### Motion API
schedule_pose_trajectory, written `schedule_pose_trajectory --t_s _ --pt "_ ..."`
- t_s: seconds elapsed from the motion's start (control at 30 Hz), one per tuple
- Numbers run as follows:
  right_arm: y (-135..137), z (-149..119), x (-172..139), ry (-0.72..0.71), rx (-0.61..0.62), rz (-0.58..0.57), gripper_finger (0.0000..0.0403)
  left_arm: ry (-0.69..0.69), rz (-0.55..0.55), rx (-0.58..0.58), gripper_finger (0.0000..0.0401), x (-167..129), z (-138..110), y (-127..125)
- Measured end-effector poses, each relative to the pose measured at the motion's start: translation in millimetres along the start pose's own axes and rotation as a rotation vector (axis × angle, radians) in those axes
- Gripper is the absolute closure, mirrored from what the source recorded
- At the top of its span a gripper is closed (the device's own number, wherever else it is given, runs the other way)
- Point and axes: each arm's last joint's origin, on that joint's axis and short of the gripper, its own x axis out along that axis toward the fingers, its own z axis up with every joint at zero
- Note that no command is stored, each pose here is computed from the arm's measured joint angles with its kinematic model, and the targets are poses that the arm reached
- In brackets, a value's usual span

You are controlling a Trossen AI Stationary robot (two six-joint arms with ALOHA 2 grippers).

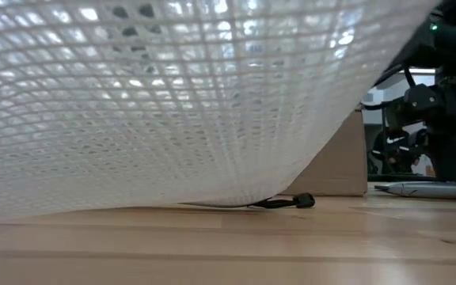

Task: Unpack boxes
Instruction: Open the box using the cutter

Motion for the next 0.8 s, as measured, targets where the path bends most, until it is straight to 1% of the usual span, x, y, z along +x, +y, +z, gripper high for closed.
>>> schedule_pose_trajectory --t_s 0.03,0.07,0.13,0.17,0.23,0.33,0.4,0.43,0.5,0.53,0.6,0.67,0.8 --pt "0 0 0 0.004 0.003 0.008 0.0188 0.000 0.000 0.000 0.0292 0 0 0" --pt "1 1 -1 0.005 0.003 0.017 0.0223 -0.001 0.000 0.000 0.0292 0 0 0" --pt "1 1 -8 -0.003 -0.012 0.037 0.0303 -0.001 0.000 0.000 0.0292 0 0 0" --pt "1 0 -14 -0.006 -0.025 0.049 0.0305 -0.001 0.000 0.000 0.0292 0 0 0" --pt "-1 -8 -30 0.059 -0.030 0.041 0.0301 -0.002 -0.001 0.009 0.0292 0 0 0" --pt "0 -8 -77 0.033 -0.043 0.068 0.0301 -0.002 -0.001 0.021 0.0292 0 0 0" --pt "-4 -14 -111 0.047 -0.063 0.060 0.0301 -0.012 -0.004 0.036 0.0292 0 1 0" --pt "-4 -13 -131 -0.004 -0.069 0.083 0.0301 -0.023 -0.014 0.050 0.0292 0 2 -1" --pt "-2 -2 -169 -0.208 -0.095 0.162 0.0301 -0.061 -0.061 0.078 0.0292 -1 6 -4" --pt "-4 2 -184 -0.289 -0.095 0.156 0.0301 -0.107 -0.094 0.099 0.0292 -1 11 -6" --pt "-10 12 -202 -0.411 -0.098 0.115 0.0301 -0.221 -0.181 0.149 0.0292 -4 22 -11" --pt "-13 31 -214 -0.536 -0.109 0.093 0.0301 -0.340 -0.267 0.185 0.0289 -8 33 -18" --pt "-25 63 -208 -0.600 -0.150 0.032 0.0301 -0.566 -0.364 0.223 0.0271 -17 53 -29"
